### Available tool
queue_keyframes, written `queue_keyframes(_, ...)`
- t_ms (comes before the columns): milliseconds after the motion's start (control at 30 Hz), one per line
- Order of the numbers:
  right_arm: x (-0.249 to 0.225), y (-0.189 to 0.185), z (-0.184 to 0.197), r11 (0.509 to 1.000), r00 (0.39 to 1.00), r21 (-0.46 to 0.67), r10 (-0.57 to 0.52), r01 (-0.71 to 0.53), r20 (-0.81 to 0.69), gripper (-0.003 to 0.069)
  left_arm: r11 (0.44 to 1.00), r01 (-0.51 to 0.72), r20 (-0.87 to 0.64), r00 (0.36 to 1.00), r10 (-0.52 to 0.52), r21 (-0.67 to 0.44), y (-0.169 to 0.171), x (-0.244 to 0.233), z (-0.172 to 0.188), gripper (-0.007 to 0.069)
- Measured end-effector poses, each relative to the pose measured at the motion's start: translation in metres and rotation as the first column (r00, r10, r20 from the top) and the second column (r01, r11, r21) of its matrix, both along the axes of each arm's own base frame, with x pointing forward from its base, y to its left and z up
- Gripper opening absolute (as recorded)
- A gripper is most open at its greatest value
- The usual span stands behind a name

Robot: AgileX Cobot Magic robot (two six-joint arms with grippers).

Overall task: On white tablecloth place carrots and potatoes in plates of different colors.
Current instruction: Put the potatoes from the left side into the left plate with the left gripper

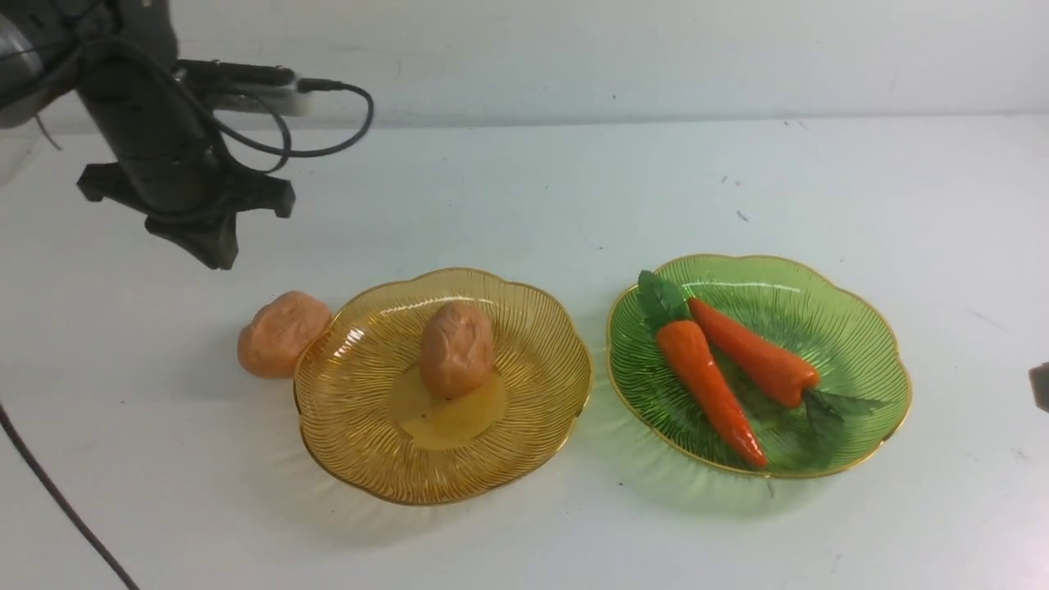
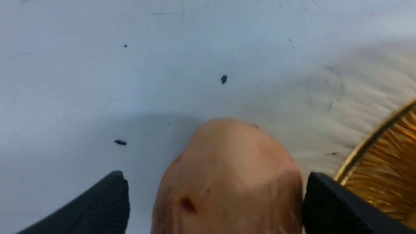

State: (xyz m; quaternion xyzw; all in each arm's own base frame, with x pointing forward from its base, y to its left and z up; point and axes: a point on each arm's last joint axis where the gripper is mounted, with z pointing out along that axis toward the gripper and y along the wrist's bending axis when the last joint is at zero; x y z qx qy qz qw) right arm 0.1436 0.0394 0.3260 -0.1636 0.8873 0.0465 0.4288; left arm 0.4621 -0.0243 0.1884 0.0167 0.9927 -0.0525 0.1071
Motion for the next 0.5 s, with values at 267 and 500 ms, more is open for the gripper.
queue_keyframes(267,0.0,0.0,0.0,1.0,1.0,-0.005,0.005,-0.005,0.006,-0.0015,1.0,-0.013,-0.08,0.997,0.014,0.007,0.001,0.0,-0.018,0.048)
queue_keyframes(500,0.0,0.0,0.0,1.0,1.0,-0.008,0.007,-0.007,0.005,-0.0015,0.998,-0.055,0.091,0.994,0.053,0.021,0.01,0.007,0.068,0.0414)
